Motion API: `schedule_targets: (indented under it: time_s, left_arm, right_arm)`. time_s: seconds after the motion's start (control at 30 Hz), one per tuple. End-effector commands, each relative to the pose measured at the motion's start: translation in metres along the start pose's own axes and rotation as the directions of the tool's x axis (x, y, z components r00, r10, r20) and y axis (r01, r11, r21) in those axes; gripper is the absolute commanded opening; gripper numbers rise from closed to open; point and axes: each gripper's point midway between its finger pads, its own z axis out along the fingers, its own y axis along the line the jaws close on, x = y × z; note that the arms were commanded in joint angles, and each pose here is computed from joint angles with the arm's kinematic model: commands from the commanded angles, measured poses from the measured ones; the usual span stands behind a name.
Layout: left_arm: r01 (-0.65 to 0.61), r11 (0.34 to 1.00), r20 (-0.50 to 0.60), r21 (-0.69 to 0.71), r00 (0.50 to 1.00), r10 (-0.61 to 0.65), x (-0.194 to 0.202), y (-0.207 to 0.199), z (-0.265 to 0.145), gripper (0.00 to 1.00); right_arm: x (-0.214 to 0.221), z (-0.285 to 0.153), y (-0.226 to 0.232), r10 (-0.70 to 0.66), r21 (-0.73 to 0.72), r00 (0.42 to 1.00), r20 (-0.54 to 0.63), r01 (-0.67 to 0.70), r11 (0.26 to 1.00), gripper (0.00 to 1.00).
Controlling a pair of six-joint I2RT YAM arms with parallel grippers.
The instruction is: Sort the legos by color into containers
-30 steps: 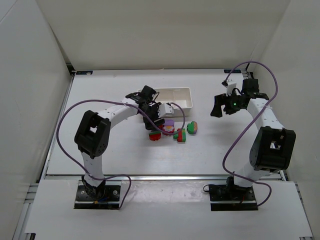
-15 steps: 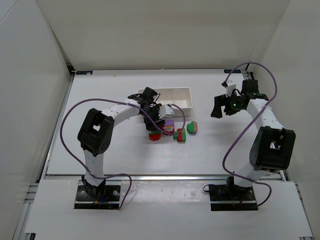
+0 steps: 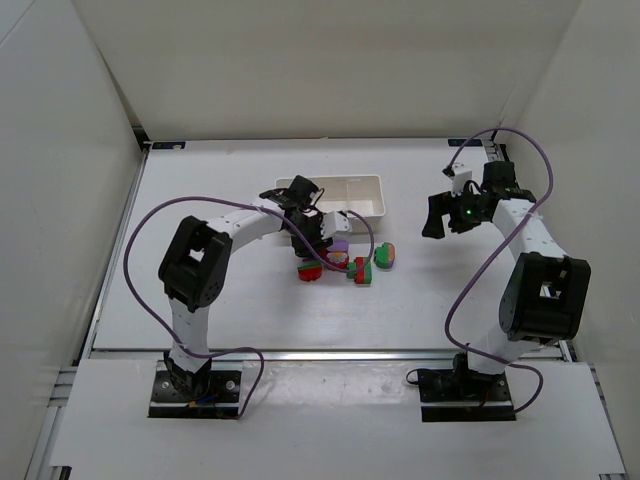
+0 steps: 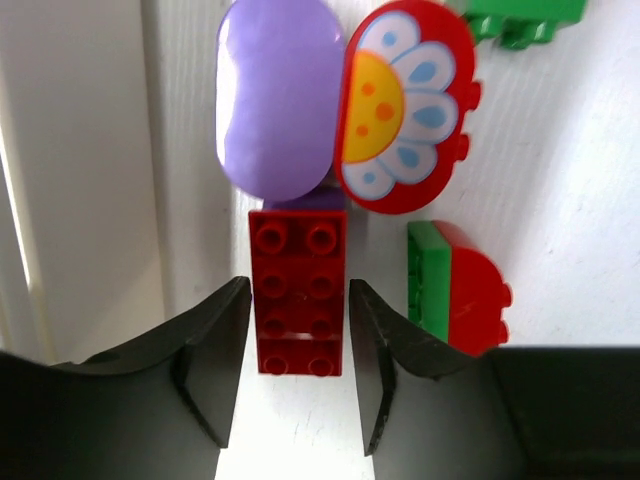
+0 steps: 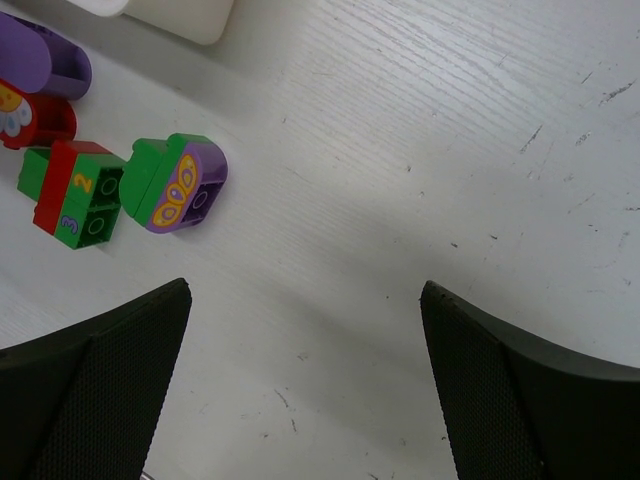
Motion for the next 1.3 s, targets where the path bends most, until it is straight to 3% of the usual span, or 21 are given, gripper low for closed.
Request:
schedule_targets:
  time_s: [0.0,0.1,0.2,0.47,0.57,0.7,0.77,0.9,1.0,1.03,1.07,1.13,1.17,1.27]
  left_arm:
    - [-0.049,0.999,0.074,0.007,0.996,0.048,-0.024,0.001,-0.005,0.5]
    - [-0.042,0.999,0.094,0.0,0.995,0.041,-0.03,0.003,-0.01,0.33]
    - [-0.008,1.0,0.121,-0.009,0.993,0.009,-0.039,0.003,-0.022,0.22]
    - [0.14,0.99,0.275,-0.006,0.952,-0.133,-0.071,-0.002,-0.104,0.15]
    - [0.165,0.983,0.397,0.081,0.899,-0.184,-0.094,-0.013,-0.15,0.13]
    - [0.19,0.948,0.575,0.257,0.758,-0.308,-0.118,-0.016,-0.206,0.13]
    - [0.225,0.907,0.597,0.357,0.691,-0.407,-0.115,-0.007,-0.218,0.14]
    - [0.279,0.753,0.538,0.597,0.557,-0.633,-0.123,0.009,-0.238,0.15]
    - [0.317,0.699,0.501,0.641,0.517,-0.694,-0.122,0.027,-0.233,0.15]
    - [0.301,0.73,0.538,0.614,0.517,-0.666,-0.124,0.035,-0.234,0.15]
    - [0.332,0.69,0.507,0.643,0.491,-0.708,-0.125,0.037,-0.234,0.15]
    - [0.315,0.708,0.537,0.633,0.48,-0.694,-0.127,0.045,-0.233,0.15]
    - [0.332,0.682,0.516,0.652,0.464,-0.72,-0.128,0.047,-0.233,0.15]
    - [0.317,0.685,0.519,0.656,0.47,-0.714,-0.132,0.048,-0.229,0.15]
  right_arm:
    - [-0.007,-0.001,-0.002,-0.034,0.007,0.999,0.026,0.034,0.999,0.98]
    - [-0.009,-0.001,0.0,-0.036,-0.004,0.999,0.03,0.037,0.999,0.98]
    - [-0.014,-0.001,0.003,-0.039,-0.024,0.998,0.046,0.04,0.999,0.97]
    - [-0.041,-0.004,0.025,-0.003,-0.157,0.99,0.144,0.025,0.987,0.95]
    - [-0.062,-0.011,0.037,0.012,-0.228,0.98,0.199,0.035,0.973,0.95]
    - [-0.092,-0.019,0.06,0.087,-0.396,0.959,0.27,0.028,0.918,0.95]
    - [-0.106,-0.027,0.081,0.104,-0.516,0.944,0.313,0.077,0.853,0.94]
    - [-0.126,-0.03,0.11,0.096,-0.634,0.94,0.328,0.144,0.76,0.92]
    - [-0.138,-0.031,0.137,0.057,-0.681,0.939,0.34,0.204,0.704,0.9]
    - [-0.142,-0.03,0.145,0.043,-0.686,0.937,0.346,0.222,0.693,0.9]
    - [-0.147,-0.028,0.16,0.013,-0.693,0.935,0.354,0.253,0.675,0.9]
    - [-0.153,-0.025,0.172,-0.014,-0.69,0.929,0.369,0.284,0.666,0.9]
    - [-0.156,-0.023,0.186,-0.031,-0.699,0.927,0.373,0.303,0.647,0.9]
    - [-0.165,-0.02,0.2,-0.027,-0.709,0.928,0.372,0.302,0.637,0.89]
